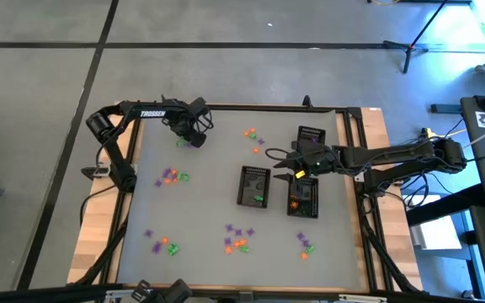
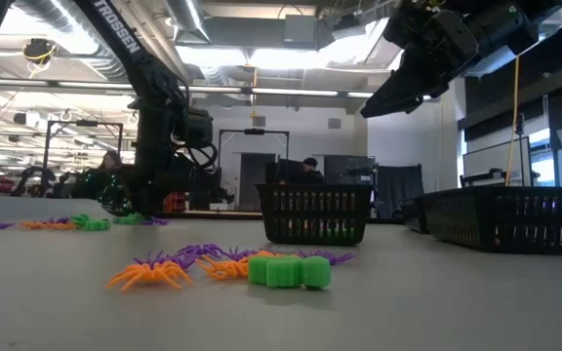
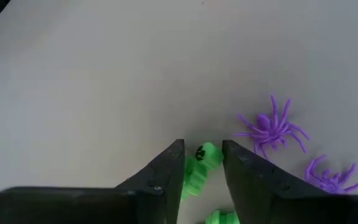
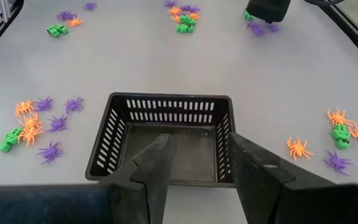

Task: Sort Halloween decoration
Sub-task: Put the green skeleton toy into the bottom left bin

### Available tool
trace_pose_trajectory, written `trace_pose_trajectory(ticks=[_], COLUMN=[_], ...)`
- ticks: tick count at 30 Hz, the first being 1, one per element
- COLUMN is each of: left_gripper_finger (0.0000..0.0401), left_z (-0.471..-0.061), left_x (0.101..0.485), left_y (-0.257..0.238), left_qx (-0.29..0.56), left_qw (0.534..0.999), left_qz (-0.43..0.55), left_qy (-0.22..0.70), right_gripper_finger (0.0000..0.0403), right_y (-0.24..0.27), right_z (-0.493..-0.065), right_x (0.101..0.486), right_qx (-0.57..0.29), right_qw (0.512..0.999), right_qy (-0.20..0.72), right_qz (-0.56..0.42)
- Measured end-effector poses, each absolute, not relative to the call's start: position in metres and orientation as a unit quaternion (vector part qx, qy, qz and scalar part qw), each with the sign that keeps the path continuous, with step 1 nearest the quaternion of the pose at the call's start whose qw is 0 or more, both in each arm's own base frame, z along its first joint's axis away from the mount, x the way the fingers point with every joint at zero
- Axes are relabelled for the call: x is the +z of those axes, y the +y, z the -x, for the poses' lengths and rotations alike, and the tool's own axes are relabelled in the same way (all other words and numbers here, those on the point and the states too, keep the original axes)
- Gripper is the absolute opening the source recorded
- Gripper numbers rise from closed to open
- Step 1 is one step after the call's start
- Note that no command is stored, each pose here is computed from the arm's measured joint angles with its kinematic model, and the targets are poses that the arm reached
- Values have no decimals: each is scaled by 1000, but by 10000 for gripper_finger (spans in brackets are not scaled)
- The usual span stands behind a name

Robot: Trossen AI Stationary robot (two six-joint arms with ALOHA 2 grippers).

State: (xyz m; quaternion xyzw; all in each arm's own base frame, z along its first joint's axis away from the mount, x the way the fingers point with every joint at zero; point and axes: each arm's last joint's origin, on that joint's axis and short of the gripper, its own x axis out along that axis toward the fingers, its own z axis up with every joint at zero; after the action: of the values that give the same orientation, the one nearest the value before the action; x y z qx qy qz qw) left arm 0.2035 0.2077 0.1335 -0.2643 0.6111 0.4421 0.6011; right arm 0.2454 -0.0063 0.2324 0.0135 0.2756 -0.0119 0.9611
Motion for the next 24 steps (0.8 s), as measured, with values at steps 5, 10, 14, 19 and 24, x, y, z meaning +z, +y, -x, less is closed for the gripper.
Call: trace_pose_trajectory(ticks=[5,10,14,19,24], left_gripper_finger=[59,15,8,10,11], left_z=[-204,-203,-204,-204,-211], left_x=[133,135,141,159,175], left_y=[207,207,204,199,186], left_qx=[433,439,443,449,439], left_qw=[604,604,613,634,663], left_qz=[259,253,243,231,218], left_qy=[616,615,607,586,565], right_gripper_finger=[156,156,156,156,156], right_y=[-6,-6,-6,-6,-6], right_z=[-245,-245,-245,-245,-245], right_x=[232,232,232,232,232], right_qx=[-12,-12,-12,-12,-12], right_qw=[961,961,961,961,961], right_qy=[276,276,276,276,275], right_qz=[-13,-13,-13,-13,-13])
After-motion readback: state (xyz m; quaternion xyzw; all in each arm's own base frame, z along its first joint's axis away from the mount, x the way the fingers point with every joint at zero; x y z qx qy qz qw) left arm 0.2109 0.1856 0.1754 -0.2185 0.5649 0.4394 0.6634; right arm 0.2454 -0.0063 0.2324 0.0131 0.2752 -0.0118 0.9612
